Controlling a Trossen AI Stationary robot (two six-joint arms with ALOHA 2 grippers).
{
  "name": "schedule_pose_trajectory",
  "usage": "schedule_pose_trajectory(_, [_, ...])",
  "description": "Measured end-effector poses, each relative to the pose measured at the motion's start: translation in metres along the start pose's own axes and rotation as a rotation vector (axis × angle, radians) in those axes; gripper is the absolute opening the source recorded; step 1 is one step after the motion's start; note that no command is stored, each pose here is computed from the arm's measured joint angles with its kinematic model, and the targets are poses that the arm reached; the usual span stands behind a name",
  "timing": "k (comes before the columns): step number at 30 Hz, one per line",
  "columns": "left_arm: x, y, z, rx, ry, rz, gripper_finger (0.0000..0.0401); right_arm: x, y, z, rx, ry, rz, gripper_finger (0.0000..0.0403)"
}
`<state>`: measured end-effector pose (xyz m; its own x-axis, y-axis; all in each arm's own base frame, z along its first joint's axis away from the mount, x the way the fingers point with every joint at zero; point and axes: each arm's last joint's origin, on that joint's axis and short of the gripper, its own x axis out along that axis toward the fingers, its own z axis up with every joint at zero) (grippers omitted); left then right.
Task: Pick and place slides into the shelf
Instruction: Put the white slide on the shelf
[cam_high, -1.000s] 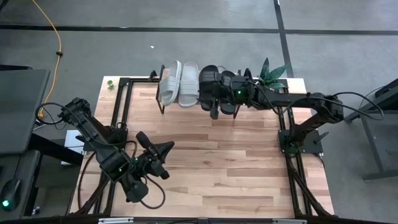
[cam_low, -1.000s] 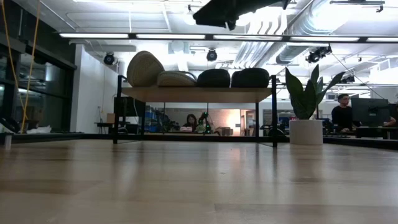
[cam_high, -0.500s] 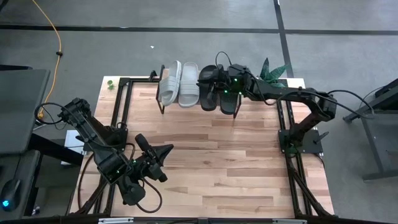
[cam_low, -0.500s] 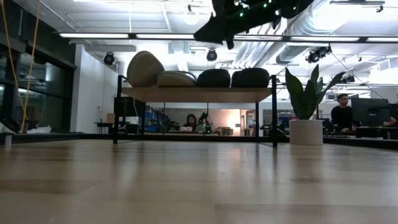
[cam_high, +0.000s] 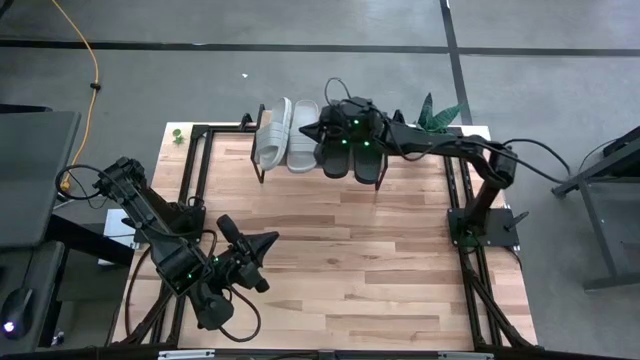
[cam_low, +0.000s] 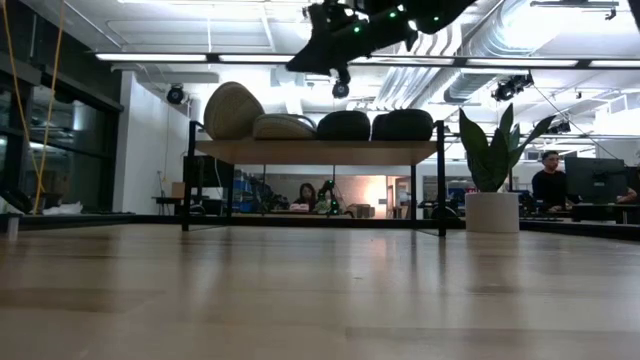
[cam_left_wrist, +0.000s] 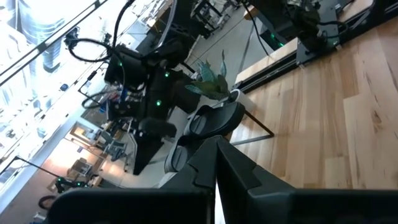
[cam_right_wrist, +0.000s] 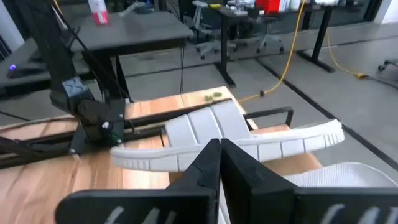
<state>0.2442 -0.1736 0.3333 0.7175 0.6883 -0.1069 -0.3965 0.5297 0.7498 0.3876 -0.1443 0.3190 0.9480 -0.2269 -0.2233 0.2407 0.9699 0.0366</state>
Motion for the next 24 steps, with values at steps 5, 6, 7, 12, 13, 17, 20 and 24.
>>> schedule_pose_trajectory(5, [0.0, 0.0, 0.0, -0.002, 0.0, 0.0, 0.0002, 0.01, -0.002, -0.004, 0.0, 0.038, -0.013, 0.0])
schedule_pose_trajectory(6, [0.0, 0.0, 0.0, -0.001, 0.0, 0.0, 0.0002, 0.011, -0.002, -0.005, 0.0, 0.042, -0.017, 0.0])
schedule_pose_trajectory(7, [0.0, 0.0, 0.0, -0.002, 0.0, 0.002, 0.0002, 0.012, -0.002, -0.005, 0.0, 0.034, -0.019, 0.0])
schedule_pose_trajectory(12, [0.0, 0.0, 0.0, -0.002, 0.0, 0.003, 0.0001, 0.013, -0.003, -0.006, 0.009, 0.045, -0.028, 0.0])
schedule_pose_trajectory(13, [0.0, 0.0, 0.0, -0.003, 0.0, 0.003, 0.0002, 0.013, -0.003, -0.006, 0.009, 0.046, -0.03, 0.0])
schedule_pose_trajectory(17, [0.0, 0.0, 0.001, -0.007, -0.001, 0.003, 0.0001, 0.013, -0.003, -0.007, 0.023, 0.047, -0.032, 0.0])
schedule_pose_trajectory(20, [0.0, 0.0, 0.001, -0.009, -0.001, 0.003, 0.0001, 0.018, -0.004, -0.013, 0.027, 0.065, -0.024, 0.0])
schedule_pose_trajectory(24, [0.0, 0.001, 0.002, -0.01, -0.002, 0.003, 0.0001, 0.029, -0.005, -0.023, 0.037, 0.067, -0.019, 0.0])
